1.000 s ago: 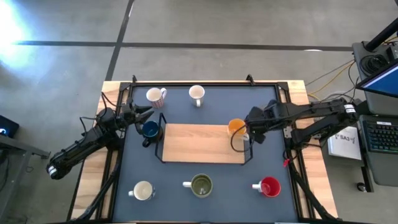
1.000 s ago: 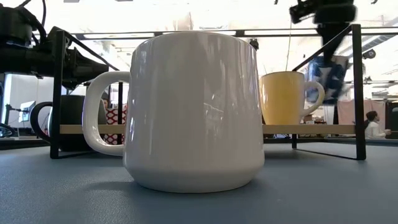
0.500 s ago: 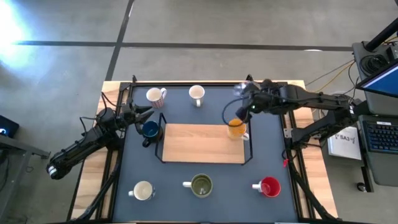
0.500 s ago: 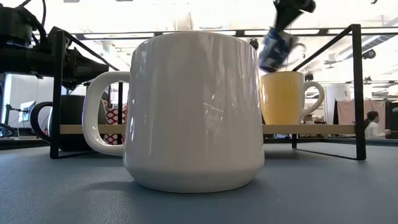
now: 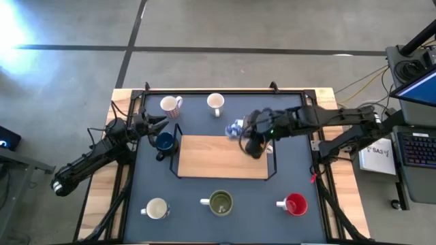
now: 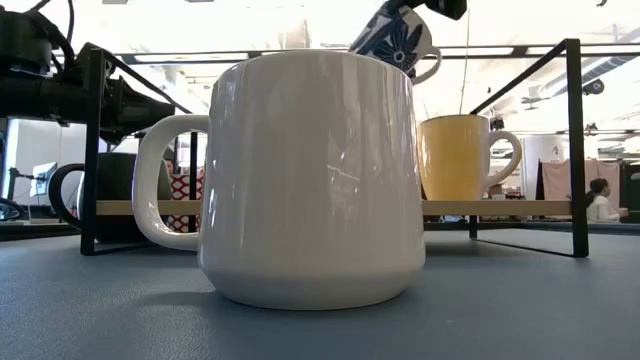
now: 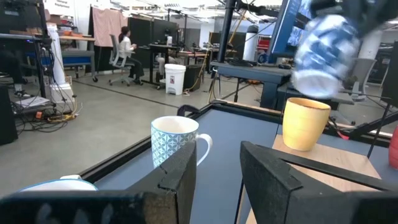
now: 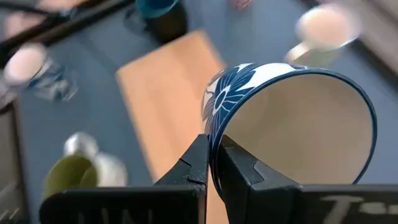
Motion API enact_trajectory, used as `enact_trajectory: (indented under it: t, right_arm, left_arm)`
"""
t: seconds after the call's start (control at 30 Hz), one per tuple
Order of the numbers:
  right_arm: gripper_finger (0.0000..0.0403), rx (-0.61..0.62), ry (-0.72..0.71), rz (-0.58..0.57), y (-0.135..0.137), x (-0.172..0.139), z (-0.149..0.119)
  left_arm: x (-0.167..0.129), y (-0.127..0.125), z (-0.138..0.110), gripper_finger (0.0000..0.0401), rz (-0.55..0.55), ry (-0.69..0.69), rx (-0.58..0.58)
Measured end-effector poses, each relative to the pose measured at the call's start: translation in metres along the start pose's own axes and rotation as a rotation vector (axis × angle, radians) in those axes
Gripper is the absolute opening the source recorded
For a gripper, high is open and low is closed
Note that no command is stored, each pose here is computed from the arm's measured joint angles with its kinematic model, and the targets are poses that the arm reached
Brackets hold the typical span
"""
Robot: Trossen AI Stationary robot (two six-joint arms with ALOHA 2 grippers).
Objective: Place coffee mugs
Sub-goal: Put the purple mug on the shelf
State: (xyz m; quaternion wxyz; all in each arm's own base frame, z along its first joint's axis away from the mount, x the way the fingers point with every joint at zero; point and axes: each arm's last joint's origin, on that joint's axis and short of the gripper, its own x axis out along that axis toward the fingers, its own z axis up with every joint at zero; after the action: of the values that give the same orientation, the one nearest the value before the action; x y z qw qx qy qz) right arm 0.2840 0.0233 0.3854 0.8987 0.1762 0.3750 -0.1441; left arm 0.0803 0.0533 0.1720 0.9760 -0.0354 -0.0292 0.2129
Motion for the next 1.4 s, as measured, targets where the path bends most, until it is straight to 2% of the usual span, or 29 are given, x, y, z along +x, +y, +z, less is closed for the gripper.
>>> enact_trajectory:
  t: [0.2,0.3,0.63,1.17,1.4]
  right_arm:
    - [0.0012,-0.004,0.184,0.106,0.026,0.019,-0.019]
    - [0.0012,0.003,0.261,0.123,0.035,0.024,-0.028]
    - [0.0012,-0.013,0.467,-0.024,0.04,0.037,-0.054]
    - [0.0012,-0.092,0.639,-0.102,0.044,0.066,-0.07]
    - [0.0012,-0.103,0.643,-0.103,0.044,0.065,-0.071]
  left_arm:
    - [0.0,0.0,0.0,0.0107,0.0,-0.001,0.0]
    - [0.0,0.0,0.0,0.0107,0.0,-0.001,0.0]
    - [0.0,0.0,0.0,0.0107,0.0,0.0,0.0]
    - [0.0,0.0,0.0,0.0107,0.0,-0.001,0.001]
    - [0.0,0.0,0.0,0.0107,0.0,-0.001,0.0]
